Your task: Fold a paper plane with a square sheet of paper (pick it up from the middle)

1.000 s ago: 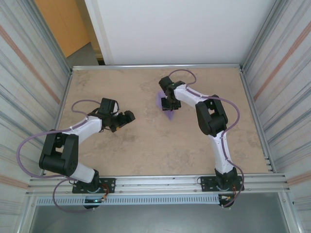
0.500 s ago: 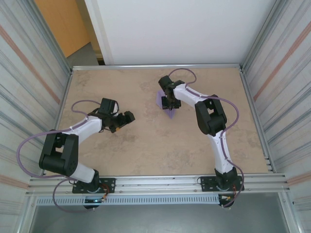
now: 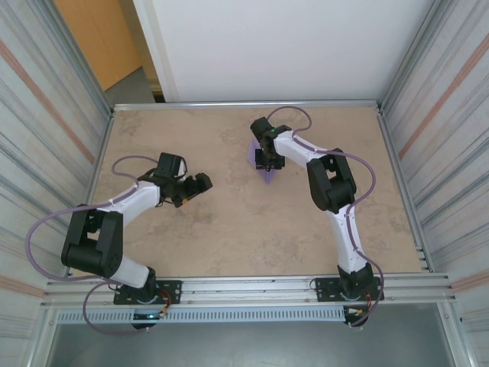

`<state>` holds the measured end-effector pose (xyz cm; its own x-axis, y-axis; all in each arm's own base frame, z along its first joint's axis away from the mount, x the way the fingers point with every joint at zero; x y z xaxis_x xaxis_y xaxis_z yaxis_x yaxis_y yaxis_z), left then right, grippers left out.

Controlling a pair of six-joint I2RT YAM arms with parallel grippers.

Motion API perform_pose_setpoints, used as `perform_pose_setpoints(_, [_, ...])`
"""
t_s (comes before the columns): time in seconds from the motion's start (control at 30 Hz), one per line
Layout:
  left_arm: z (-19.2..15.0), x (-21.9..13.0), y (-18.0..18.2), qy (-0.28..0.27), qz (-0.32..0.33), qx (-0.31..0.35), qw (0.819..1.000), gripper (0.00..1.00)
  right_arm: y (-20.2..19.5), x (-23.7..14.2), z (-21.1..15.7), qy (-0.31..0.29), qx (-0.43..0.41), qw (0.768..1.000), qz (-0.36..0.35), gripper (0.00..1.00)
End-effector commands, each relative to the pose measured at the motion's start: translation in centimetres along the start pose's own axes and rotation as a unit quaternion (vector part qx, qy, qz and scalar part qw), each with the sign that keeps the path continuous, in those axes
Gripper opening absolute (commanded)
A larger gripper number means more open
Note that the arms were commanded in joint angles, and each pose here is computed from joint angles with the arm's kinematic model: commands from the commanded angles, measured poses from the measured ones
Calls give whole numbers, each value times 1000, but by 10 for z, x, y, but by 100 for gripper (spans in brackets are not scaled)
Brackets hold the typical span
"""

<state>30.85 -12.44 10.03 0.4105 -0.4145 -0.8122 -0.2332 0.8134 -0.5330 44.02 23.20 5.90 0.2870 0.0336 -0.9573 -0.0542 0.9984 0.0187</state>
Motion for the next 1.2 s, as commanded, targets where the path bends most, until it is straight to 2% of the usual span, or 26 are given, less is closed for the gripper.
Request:
perform_pose_setpoints(0.0, [16, -22, -13, -37, -5, 23, 999, 90, -8, -7, -1, 5, 2, 1000, -5, 48])
perform_pose_setpoints(0.27, [39, -57, -23, -111, 23, 58, 992, 94, -11, -79, 26, -71, 15, 997, 34, 59])
perform_pose_setpoints(0.4, [49, -79, -27, -155, 39, 77, 984, 97, -27, -114, 30, -114, 32, 992, 37, 65])
perform_pose_setpoints(0.6, [62, -115, -19, -238, 72, 91, 964, 99, -88, -175, 25, -215, 79, 973, 1, 77])
perform_pose_setpoints(0.67, [65, -123, -10, -260, 84, 85, 958, 99, -115, -191, 15, -248, 94, 964, -20, 86])
perform_pose_setpoints(0.7, [66, -127, -4, -273, 91, 79, 955, 99, -131, -197, 9, -264, 104, 958, -34, 93])
perform_pose_setpoints(0.73, [67, -129, 2, -282, 100, 75, 951, 99, -142, -202, 3, -278, 110, 953, -43, 100])
perform_pose_setpoints(0.97, [69, -141, 47, -370, 191, 70, 906, 99, -230, -210, -52, -332, 180, 919, -115, 99])
perform_pose_setpoints(1.17, [70, -134, 67, -386, 222, 114, 888, 99, -284, -183, -98, -342, 246, 894, -153, 99])
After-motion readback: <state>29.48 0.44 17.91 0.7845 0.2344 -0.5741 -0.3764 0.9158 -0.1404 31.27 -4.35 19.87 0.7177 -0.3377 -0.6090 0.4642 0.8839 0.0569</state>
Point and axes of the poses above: each hand's point on the last joint's axis, 136 mm out from that joint toward the fingers, its own x axis out along the fingers, its own y axis along the line the jaws close on, z = x × y, the point moved 4 cm from there along -x, back along the fingers, and after that the axes turned 3 degrees about -x, right-handed, at the moved point
